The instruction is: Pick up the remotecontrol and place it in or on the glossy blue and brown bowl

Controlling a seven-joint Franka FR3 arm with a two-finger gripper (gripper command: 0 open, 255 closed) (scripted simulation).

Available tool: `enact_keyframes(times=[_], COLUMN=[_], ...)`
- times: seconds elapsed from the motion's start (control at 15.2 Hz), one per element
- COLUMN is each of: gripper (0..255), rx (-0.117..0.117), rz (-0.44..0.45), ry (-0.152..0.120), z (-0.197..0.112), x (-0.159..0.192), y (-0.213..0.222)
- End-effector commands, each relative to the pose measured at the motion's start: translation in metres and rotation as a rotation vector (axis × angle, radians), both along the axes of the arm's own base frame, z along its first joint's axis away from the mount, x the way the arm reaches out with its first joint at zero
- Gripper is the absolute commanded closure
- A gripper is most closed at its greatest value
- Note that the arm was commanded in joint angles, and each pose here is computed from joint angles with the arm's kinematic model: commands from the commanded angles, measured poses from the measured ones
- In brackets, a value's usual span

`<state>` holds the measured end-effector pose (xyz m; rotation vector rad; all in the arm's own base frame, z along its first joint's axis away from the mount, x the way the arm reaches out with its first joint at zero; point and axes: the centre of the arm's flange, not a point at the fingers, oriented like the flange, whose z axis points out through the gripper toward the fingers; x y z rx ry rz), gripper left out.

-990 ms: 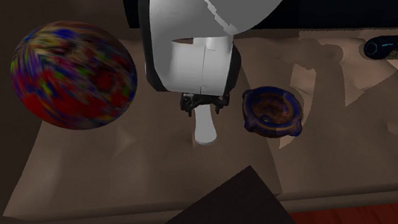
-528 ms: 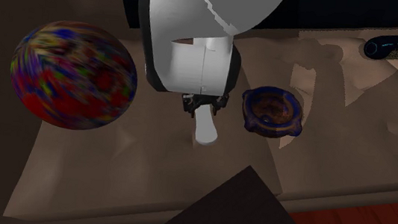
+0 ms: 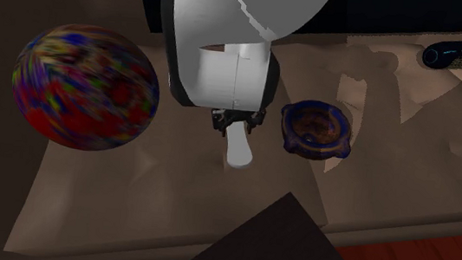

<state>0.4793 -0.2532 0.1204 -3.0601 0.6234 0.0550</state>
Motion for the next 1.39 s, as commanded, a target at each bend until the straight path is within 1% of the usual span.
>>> enact_keyframes(times=[0.0,1.32], gripper=[255,255], rx=[0.0,0.0], rz=[0.001,0.001], ry=[0.0,0.0], z=[0.005,0.111], x=[0.0,0.0], y=[0.0,0.0])
